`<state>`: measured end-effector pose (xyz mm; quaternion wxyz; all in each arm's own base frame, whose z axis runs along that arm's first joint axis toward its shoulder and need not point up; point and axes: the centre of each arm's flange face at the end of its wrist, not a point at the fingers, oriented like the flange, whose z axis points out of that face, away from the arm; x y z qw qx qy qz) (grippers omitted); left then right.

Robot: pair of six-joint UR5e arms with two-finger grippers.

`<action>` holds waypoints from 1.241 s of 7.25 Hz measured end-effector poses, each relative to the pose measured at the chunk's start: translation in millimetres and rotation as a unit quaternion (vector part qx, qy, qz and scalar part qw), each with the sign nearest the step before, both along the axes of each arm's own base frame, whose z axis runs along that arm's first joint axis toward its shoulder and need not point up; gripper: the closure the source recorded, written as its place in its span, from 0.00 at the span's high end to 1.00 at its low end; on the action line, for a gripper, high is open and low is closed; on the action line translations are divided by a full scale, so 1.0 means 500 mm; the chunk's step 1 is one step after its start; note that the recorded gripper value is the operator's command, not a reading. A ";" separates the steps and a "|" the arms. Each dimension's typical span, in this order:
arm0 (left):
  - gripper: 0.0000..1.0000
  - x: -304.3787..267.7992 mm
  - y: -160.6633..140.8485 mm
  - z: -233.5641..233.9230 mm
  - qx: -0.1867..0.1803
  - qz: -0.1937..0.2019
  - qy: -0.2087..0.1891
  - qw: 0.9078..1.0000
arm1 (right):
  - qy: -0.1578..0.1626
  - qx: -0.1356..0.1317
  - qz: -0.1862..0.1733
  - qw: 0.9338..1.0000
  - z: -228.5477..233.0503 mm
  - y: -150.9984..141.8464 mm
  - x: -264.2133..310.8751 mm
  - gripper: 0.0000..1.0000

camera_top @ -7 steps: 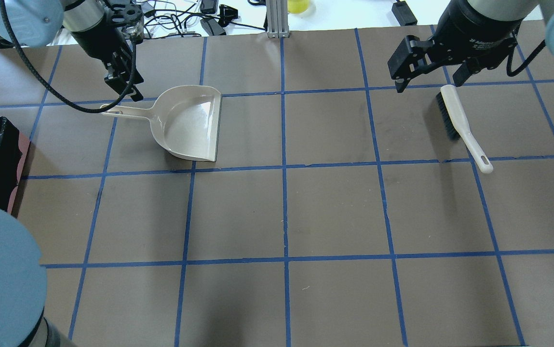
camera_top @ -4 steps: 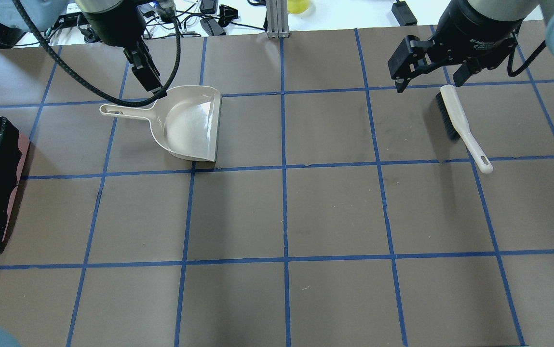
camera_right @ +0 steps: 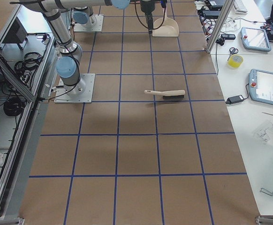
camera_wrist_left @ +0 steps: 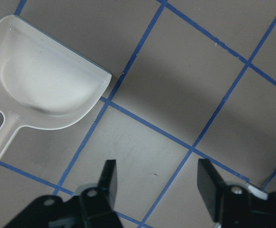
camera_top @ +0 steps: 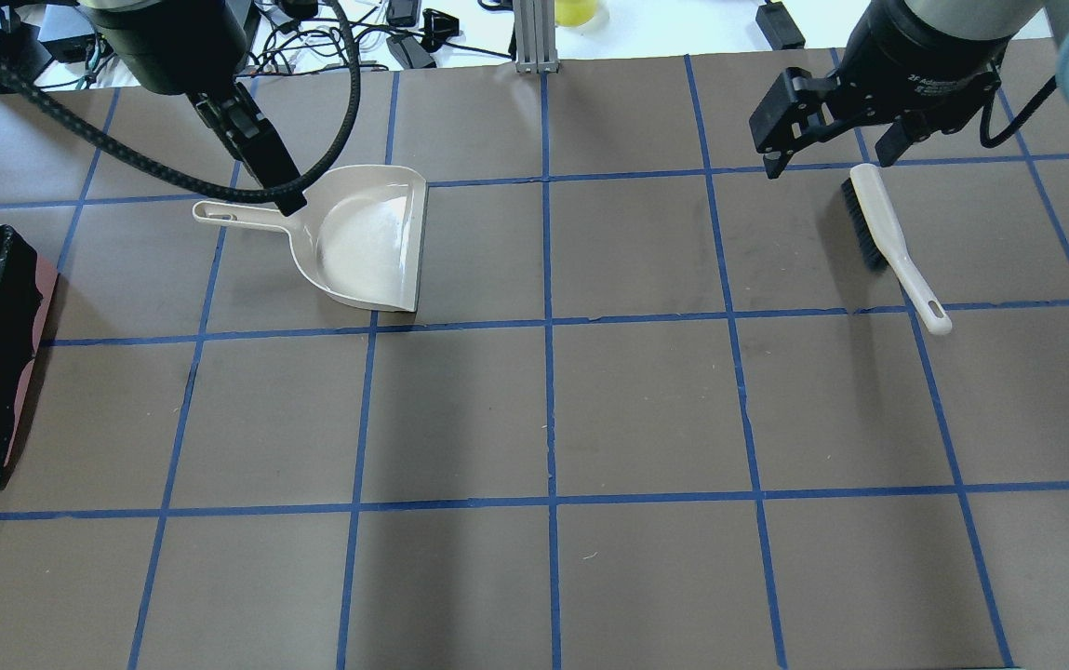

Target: Sweep and dump trash into bin

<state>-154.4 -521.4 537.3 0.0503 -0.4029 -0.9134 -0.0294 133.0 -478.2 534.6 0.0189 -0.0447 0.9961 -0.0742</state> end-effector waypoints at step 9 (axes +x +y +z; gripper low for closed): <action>1.00 0.050 0.024 0.064 -0.073 0.269 -0.041 0.960 | 0.001 -0.001 0.000 1.000 0.001 0.003 0.000 1.00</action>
